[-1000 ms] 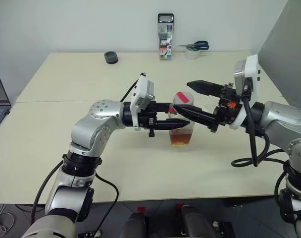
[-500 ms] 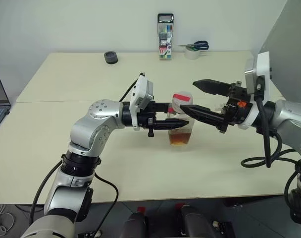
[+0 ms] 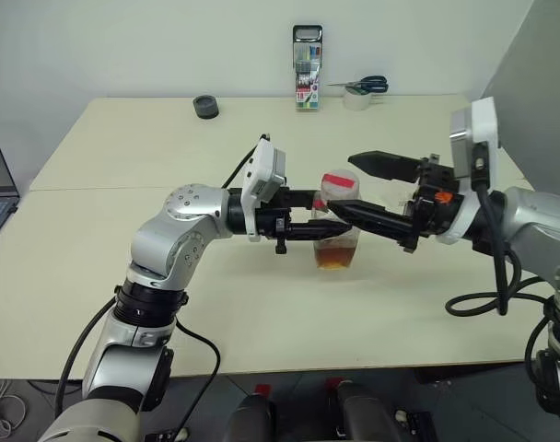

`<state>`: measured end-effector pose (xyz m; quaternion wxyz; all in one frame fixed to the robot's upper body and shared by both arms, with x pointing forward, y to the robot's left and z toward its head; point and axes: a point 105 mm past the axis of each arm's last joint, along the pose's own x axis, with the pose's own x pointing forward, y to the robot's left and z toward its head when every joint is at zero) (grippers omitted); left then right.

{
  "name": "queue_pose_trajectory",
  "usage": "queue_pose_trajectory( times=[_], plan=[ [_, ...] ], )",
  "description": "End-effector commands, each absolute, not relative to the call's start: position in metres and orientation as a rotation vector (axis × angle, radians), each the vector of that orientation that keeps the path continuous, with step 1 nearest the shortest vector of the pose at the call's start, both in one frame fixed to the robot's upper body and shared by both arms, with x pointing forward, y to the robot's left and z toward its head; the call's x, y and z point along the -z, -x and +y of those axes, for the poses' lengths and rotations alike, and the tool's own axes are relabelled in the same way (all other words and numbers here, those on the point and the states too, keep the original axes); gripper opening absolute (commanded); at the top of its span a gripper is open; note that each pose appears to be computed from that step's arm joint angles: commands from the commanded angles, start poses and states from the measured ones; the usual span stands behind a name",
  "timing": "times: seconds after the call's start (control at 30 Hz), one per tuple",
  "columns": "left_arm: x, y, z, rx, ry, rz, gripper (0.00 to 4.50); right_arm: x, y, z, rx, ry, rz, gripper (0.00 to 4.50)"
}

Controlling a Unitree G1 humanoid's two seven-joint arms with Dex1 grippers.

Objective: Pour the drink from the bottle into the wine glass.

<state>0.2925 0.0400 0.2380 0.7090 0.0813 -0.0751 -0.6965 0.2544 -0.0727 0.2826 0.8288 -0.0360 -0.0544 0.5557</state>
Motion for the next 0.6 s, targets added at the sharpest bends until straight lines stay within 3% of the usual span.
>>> queue_pose_trajectory(
  times=[0.03, 0.6],
  plan=[
    [-0.252, -0.289, 0.038, 1.555, -0.213, -0.231, 1.81, -0.293, -0.254, -0.071, -1.167, 0.105, -0.184, 4.48],
    [-0.252, -0.291, 0.04, 1.544, -0.217, -0.231, 1.81, -0.293, -0.257, -0.091, -1.085, 0.12, -0.183, 4.48]
  ],
)
